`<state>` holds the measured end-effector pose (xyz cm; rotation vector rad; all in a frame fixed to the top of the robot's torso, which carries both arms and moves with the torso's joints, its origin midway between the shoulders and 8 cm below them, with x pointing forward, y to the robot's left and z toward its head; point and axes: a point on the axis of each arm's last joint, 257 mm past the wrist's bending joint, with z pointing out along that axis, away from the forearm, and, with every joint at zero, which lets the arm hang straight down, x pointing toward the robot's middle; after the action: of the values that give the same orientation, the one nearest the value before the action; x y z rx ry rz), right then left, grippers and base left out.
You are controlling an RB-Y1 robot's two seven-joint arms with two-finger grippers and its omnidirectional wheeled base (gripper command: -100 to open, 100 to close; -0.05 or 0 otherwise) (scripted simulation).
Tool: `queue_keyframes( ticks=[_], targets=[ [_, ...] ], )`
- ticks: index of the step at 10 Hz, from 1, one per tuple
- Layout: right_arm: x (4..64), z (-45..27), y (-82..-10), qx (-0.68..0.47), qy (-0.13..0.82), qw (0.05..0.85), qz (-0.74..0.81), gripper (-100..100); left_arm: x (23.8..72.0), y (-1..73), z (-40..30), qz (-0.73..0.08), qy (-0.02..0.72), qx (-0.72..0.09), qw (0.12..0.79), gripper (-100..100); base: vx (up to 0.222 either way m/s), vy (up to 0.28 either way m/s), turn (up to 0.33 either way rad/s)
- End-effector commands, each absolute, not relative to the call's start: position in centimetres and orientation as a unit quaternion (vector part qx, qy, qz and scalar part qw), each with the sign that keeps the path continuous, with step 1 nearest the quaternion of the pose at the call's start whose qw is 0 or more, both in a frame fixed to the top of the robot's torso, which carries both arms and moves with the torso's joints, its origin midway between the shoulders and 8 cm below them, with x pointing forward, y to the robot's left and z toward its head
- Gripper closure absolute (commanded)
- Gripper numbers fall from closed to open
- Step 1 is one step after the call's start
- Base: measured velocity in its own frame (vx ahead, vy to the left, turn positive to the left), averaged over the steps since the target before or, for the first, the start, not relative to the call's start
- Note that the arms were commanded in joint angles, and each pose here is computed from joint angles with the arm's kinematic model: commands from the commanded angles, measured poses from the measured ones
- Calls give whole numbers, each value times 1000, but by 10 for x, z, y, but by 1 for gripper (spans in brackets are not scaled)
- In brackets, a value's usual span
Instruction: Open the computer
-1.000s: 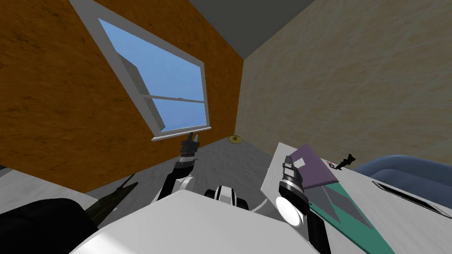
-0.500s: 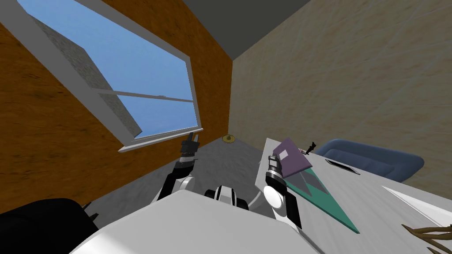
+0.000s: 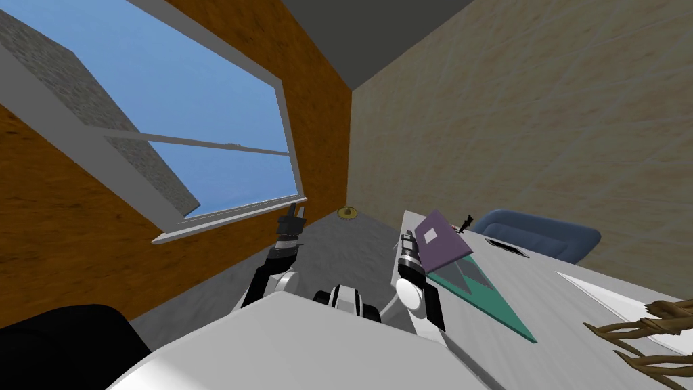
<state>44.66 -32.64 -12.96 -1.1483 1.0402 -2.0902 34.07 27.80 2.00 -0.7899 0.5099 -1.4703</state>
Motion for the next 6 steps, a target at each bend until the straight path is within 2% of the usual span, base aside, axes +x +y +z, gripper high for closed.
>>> queue_keyframes(
  ticks=[1, 4, 6],
  targets=[
    [447, -130, -325, -425, 385, 268, -774, 100, 341, 278, 20, -645, 224, -347, 643, 0, -8, 7, -56],
    [447, -130, -325, -425, 385, 268, -774, 100, 341, 278, 20, -645, 224, -347, 643, 0, -32, -14, -83],
    [467, -130, -283, -439, 368, 308, -760, 100, 341, 278, 20, -645, 224, -347, 643, 0, -3, -50, -330]
  ],
)
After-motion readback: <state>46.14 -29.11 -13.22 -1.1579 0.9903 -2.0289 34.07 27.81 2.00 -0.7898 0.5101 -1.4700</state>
